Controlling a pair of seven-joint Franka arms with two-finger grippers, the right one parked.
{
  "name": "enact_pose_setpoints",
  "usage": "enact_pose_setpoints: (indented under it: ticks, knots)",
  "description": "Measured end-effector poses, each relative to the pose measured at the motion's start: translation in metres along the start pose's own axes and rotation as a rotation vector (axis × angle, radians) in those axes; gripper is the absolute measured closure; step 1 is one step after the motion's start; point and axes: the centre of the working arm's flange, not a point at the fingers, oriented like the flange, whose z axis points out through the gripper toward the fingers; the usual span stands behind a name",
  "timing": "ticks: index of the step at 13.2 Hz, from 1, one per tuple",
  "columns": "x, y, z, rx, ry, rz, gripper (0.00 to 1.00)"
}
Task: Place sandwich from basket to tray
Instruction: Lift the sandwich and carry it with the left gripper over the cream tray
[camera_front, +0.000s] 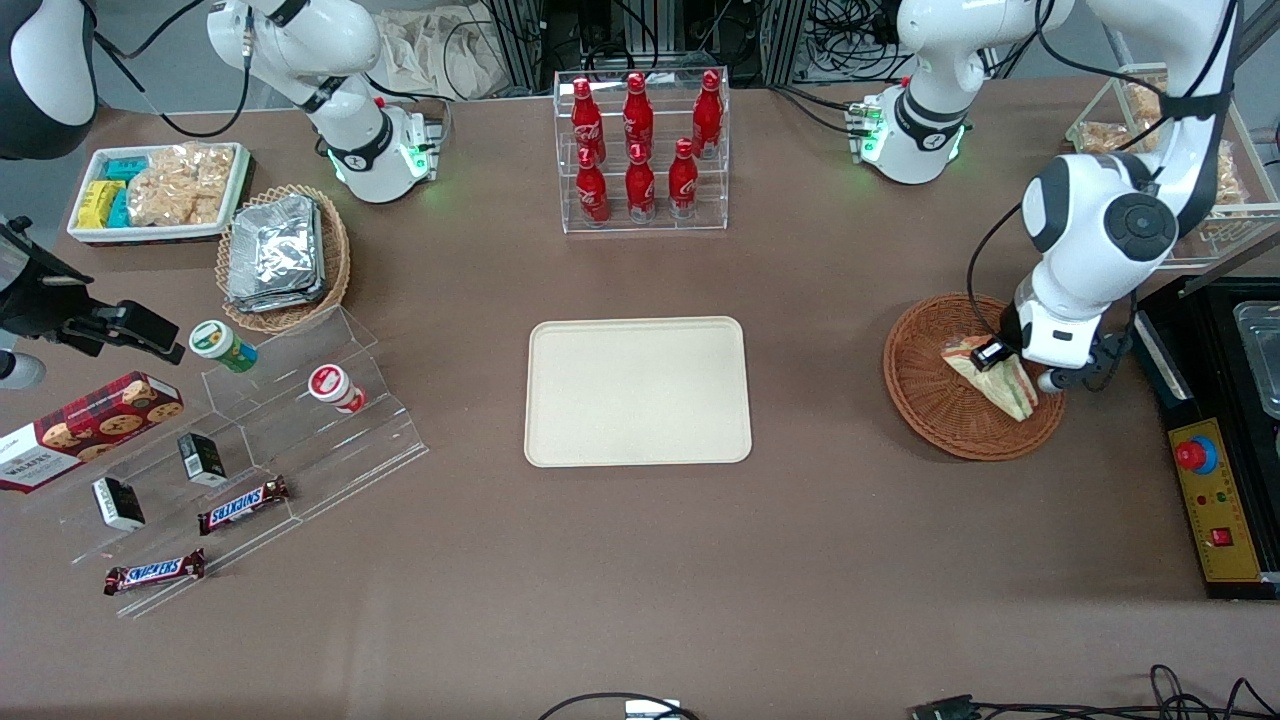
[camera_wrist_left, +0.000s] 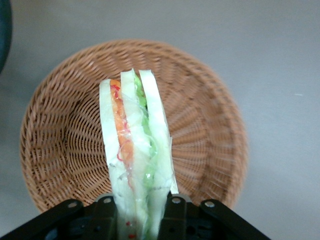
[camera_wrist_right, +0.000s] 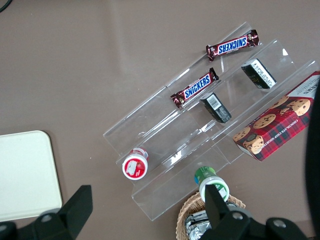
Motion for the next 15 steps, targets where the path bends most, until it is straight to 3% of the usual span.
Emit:
enact_pose_setpoints:
  ticks: [4,8,13,15]
  knots:
    - [-0.005,0.055,-0.065,0.028,-0.027,0.171,0.83]
    - [-0.046,0.127,-0.088,0.008,-0.001,0.326,0.83]
    - [-0.101,0.204,-0.087,-0.033,-0.023,0.488,0.83]
    - [-0.125,0.226,-0.082,-0.033,-0.030,0.545,0.83]
